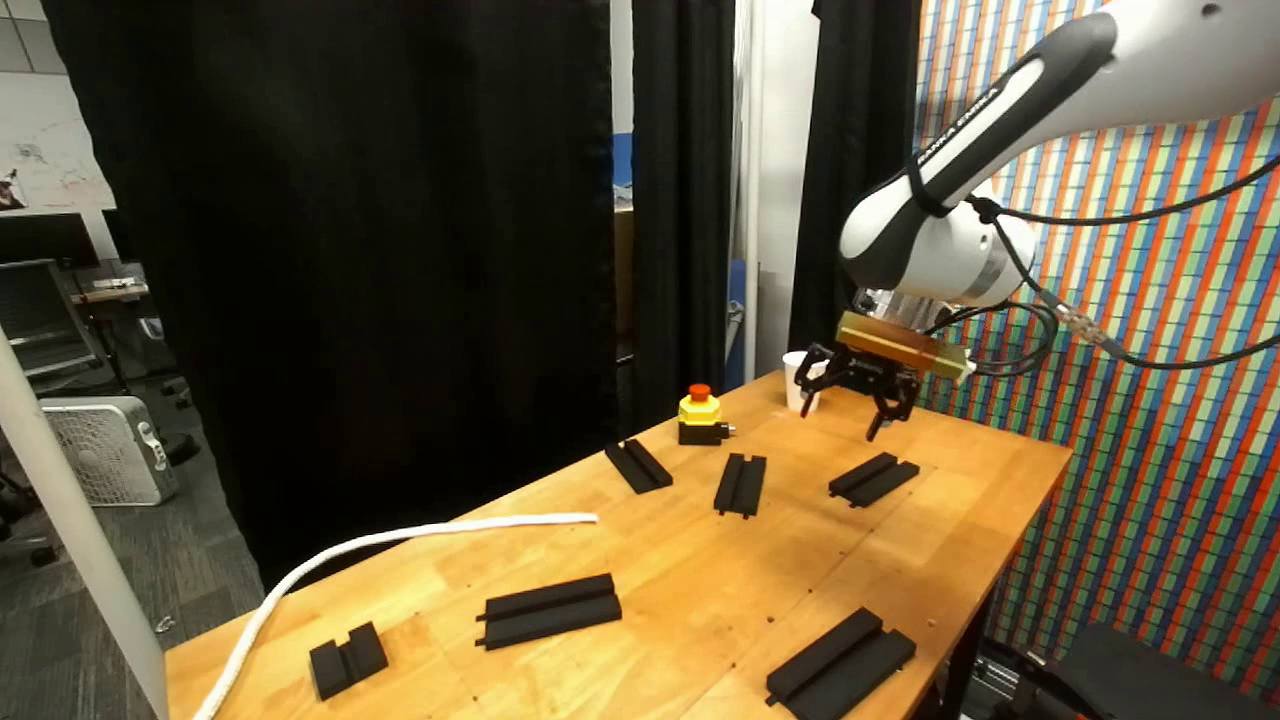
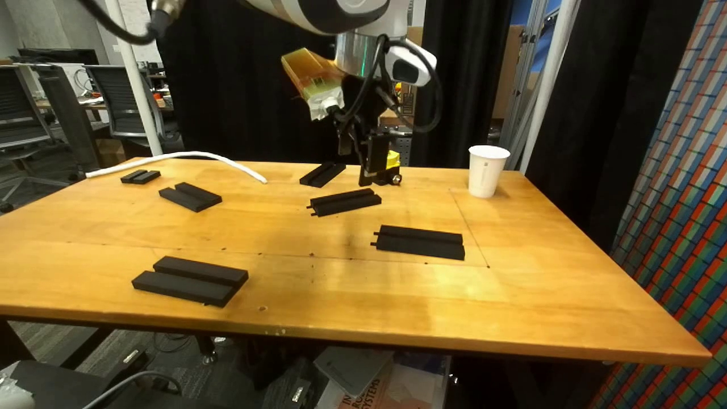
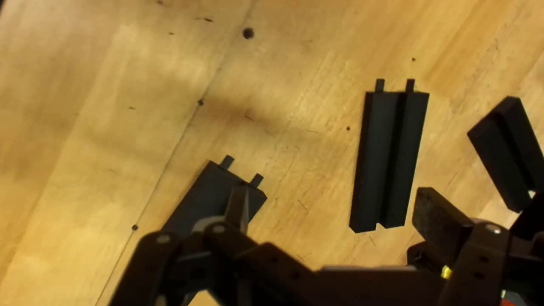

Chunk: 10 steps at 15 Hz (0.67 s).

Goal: Pick up three objects and align them in the straight line on the table

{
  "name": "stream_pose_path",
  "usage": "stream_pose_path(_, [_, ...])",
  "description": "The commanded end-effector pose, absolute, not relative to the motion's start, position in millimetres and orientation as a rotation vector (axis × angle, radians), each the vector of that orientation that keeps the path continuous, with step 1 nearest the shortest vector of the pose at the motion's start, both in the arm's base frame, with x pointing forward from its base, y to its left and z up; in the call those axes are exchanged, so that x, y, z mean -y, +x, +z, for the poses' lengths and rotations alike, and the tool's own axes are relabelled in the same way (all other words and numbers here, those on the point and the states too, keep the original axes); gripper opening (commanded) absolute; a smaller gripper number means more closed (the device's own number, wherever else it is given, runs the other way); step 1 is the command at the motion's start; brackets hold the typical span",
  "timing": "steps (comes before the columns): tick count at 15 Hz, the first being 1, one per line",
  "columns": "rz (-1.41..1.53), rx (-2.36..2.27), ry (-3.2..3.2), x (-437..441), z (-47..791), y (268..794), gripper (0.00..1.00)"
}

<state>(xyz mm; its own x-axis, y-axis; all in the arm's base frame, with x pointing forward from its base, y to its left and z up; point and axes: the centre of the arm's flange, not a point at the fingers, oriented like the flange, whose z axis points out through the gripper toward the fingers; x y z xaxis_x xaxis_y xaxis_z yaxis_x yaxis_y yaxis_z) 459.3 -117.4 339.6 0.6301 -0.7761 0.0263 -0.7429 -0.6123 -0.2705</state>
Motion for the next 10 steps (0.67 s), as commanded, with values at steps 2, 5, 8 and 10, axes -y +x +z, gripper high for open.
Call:
stream_pose_path(2, [-0.247, -1.541, -2.413, 103, 313, 517, 1.0])
stream_pose_path(5, [-0.239, -1.745, -2.302, 102, 305, 519, 1.0])
stream_pose_path(8, [-0.226, -1.941, -2.163, 111, 298, 508, 1.0])
stream_pose_path(10, [-0.2, -2.055, -2.086, 120, 297, 496, 1.0])
